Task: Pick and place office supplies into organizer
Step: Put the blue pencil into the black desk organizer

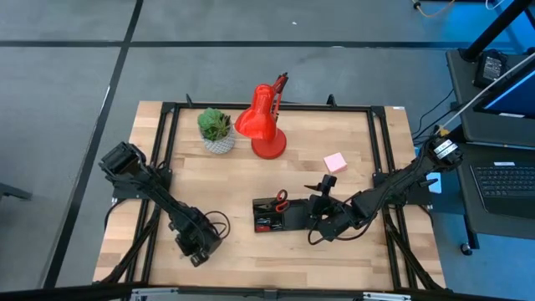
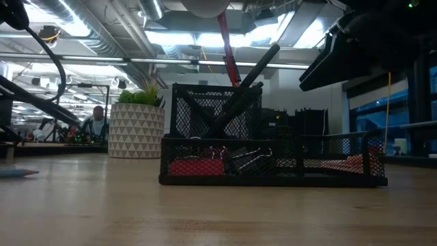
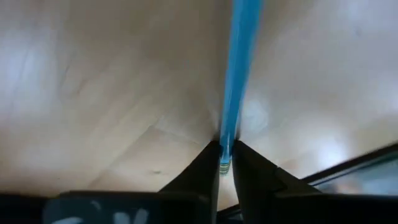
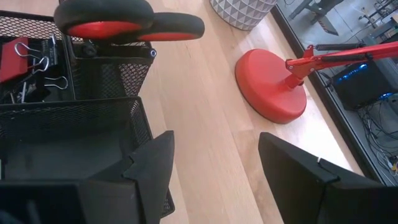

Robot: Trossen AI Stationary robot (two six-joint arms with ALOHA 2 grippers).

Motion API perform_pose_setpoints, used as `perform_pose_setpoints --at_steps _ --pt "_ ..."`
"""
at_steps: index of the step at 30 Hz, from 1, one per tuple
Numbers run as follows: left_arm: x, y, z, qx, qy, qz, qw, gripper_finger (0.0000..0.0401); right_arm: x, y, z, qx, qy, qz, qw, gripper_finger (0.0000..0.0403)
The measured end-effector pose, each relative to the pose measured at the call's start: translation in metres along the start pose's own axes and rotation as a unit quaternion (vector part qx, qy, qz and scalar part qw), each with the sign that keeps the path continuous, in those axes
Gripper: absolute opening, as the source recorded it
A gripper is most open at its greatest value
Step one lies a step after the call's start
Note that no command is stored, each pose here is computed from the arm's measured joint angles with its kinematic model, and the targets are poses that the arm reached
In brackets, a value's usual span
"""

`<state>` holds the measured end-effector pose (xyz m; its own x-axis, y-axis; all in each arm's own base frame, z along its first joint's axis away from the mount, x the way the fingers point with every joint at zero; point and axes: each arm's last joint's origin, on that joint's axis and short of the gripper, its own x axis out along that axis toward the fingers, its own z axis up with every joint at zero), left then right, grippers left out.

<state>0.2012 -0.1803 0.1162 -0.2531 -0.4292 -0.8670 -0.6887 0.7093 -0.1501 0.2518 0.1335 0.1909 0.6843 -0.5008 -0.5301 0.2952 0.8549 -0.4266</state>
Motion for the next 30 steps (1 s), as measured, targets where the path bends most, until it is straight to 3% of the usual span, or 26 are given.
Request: perform_pose_setpoints --at_steps 6,14,20,25,30 --pt "0.000 0.000 0.000 0.139 -0.003 0.000 0.990 0.0012 0.000 0.000 0.000 0.000 0.000 0.000 1.000 0.0236" --pt "0.000 -0.002 0.002 0.313 -0.035 0.008 0.949 0.0010 0.000 0.000 0.000 0.006 0.000 0.000 1.000 0.0236" --pt "-0.003 -0.004 0.005 0.337 -0.058 0.008 0.940 0.0009 0.000 0.000 0.000 0.046 -0.001 0.002 0.999 0.0236" --pt "-0.003 -0.004 0.006 0.341 -0.073 0.013 0.937 0.0008 0.000 0.003 0.004 0.095 -0.005 0.032 0.995 0.0236" --pt "-0.004 -0.004 0.007 0.373 -0.086 0.022 0.924 0.0008 -0.001 0.008 0.011 0.135 -0.015 0.074 0.988 0.0236"
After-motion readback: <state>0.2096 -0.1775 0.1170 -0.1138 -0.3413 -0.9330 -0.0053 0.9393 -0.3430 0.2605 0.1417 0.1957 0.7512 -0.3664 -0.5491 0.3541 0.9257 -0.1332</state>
